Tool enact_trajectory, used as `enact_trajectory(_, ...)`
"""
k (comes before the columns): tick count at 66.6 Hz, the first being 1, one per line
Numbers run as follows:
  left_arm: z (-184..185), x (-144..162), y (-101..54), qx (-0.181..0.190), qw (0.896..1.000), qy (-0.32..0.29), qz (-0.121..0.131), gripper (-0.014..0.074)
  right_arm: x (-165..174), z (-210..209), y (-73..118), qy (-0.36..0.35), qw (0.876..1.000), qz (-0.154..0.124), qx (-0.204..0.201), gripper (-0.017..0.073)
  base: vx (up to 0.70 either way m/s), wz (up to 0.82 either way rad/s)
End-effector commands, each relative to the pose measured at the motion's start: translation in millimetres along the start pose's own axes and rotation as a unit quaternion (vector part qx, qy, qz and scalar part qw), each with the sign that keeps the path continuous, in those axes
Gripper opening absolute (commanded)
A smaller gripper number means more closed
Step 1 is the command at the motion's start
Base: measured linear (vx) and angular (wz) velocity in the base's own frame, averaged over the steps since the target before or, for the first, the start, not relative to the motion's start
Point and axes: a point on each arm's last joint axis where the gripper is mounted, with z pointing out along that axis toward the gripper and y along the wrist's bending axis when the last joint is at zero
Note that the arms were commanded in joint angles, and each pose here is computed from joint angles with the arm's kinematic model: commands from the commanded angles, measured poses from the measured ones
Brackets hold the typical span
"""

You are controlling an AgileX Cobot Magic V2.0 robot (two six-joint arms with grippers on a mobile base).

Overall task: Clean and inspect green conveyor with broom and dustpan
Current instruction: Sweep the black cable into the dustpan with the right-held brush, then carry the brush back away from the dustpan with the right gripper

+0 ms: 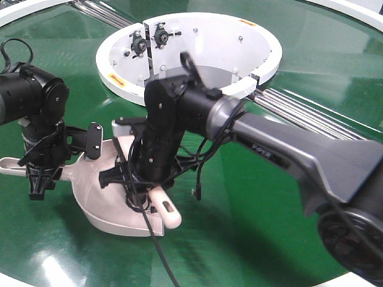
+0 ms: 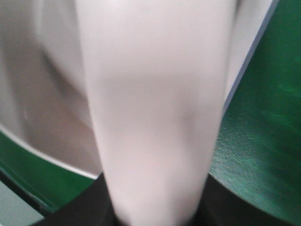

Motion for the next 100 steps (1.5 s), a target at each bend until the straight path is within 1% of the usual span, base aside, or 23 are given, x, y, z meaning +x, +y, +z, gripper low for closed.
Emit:
enact_trajectory(1, -23, 7, -2.3, -0.02, 1.0, 0.0, -0.009, -0.0006, 5, -56, -1.6, -0.043, 0.999, -0.019, 0.01, -0.0002, 0.0, 0.0)
enact_trajectory(4, -23, 7, -2.3, -0.02, 1.0, 0.0, -0.009, -0.0006, 5, -61, -3.3, -0.048, 0.999, -0.016, 0.012, -0.0001, 0.0, 0.0)
enact_trajectory(12, -23, 7, -2.3, -0.02, 1.0, 0.0, -0.009, -0.0006, 3, -71, -16.7, -0.06, 0.998, 0.002, 0.013, -0.0001, 0.0, 0.0)
enact_trajectory(23, -23, 7, -2.3, -0.02, 1.0, 0.0, -0.009, -0.0006, 1, -91, -40.1, -0.081, 0.996, 0.021, 0.024, -0.0001, 0.0, 0.0)
enact_trajectory(28, -23, 7, -2.3, -0.02, 1.0, 0.0, -0.009, -0.0006, 4, -97, -56.5, -0.082, 0.995, 0.026, 0.039, -0.0001, 0.0, 0.0)
enact_trajectory(30, -23, 7, -2.3, -0.02, 1.0, 0.0, -0.009, -0.0006, 7, -97, -67.8, -0.076, 0.995, 0.035, 0.048, -0.0001, 0.0, 0.0)
enact_trajectory(31, -23, 7, -2.3, -0.02, 1.0, 0.0, -0.009, -0.0006, 9, -99, -69.9, -0.078, 0.995, 0.034, 0.05, -0.0001, 0.0, 0.0)
enact_trajectory(37, -23, 7, -2.3, -0.02, 1.0, 0.0, -0.009, -0.0006, 23, -101, -98.3, -0.059, 0.995, 0.051, 0.069, -0.0001, 0.0, 0.0)
enact_trajectory(41, -23, 7, -2.3, -0.02, 1.0, 0.0, -0.009, -0.0006, 35, -102, -116.7, -0.047, 0.994, 0.052, 0.084, -0.0001, 0.0, 0.0)
enact_trajectory(42, -23, 7, -2.3, -0.02, 1.0, 0.0, -0.009, -0.0006, 36, -102, -118.9, -0.046, 0.994, 0.052, 0.086, -0.0001, 0.0, 0.0)
enact_trajectory(43, -23, 7, -2.3, -0.02, 1.0, 0.0, -0.009, -0.0006, 40, -100, -125.4, -0.039, 0.994, 0.055, 0.091, -0.0001, 0.0, 0.0)
enact_trajectory(45, -23, 7, -2.3, -0.02, 1.0, 0.0, -0.009, -0.0006, 46, -102, -131.4, -0.04, 0.993, 0.054, 0.096, -0.0001, 0.0, 0.0)
enact_trajectory(48, -23, 7, -2.3, -0.02, 1.0, 0.0, -0.009, -0.0006, 55, -103, -143.5, -0.039, 0.992, 0.059, 0.104, -0.0001, 0.0, 0.0)
enact_trajectory(55, -23, 7, -2.3, -0.02, 1.0, 0.0, -0.009, -0.0006, 74, -107, -171.0, -0.048, 0.989, 0.087, 0.111, -0.0001, 0.0, 0.0)
enact_trajectory(56, -23, 7, -2.3, -0.02, 1.0, 0.0, -0.009, -0.0006, 77, -107, -172.8, -0.047, 0.989, 0.088, 0.112, -0.0001, 0.0, 0.0)
enact_trajectory(59, -23, 7, -2.3, -0.02, 1.0, 0.0, -0.009, -0.0006, 84, -107, -183.2, -0.049, 0.987, 0.101, 0.112, -0.0001, 0.0, 0.0)
enact_trajectory(64, -23, 7, -2.3, -0.02, 1.0, 0.0, -0.009, -0.0006, 96, -107, -194.7, -0.056, 0.985, 0.12, 0.108, -0.0001, 0.0, 0.0)
enact_trajectory(68, -23, 7, -2.3, -0.02, 1.0, 0.0, -0.009, -0.0006, 101, -108, -200.3, -0.06, 0.985, 0.12, 0.107, -0.0001, 0.0, 0.0)
enact_trajectory(72, -23, 7, -2.3, -0.02, 1.0, 0.0, -0.009, -0.0006, 105, -105, -202.7, -0.053, 0.986, 0.112, 0.11, -0.0001, 0.0, 0.0)
enact_trajectory(77, -23, 7, -2.3, -0.02, 1.0, 0.0, -0.009, -0.0006, 108, -100, -205.6, -0.043, 0.986, 0.11, 0.115, -0.0001, 0.0, 0.0)
enact_trajectory(93, -23, 7, -2.3, -0.02, 1.0, 0.0, -0.009, -0.0006, 109, -97, -206.6, -0.039, 0.986, 0.11, 0.116, -0.0001, 0.0, 0.0)
enact_trajectory(100, -23, 7, -2.3, -0.02, 1.0, 0.0, -0.009, -0.0006, 110, -97, -206.6, -0.035, 0.988, 0.096, 0.117, -0.0001, 0.0, 0.0)
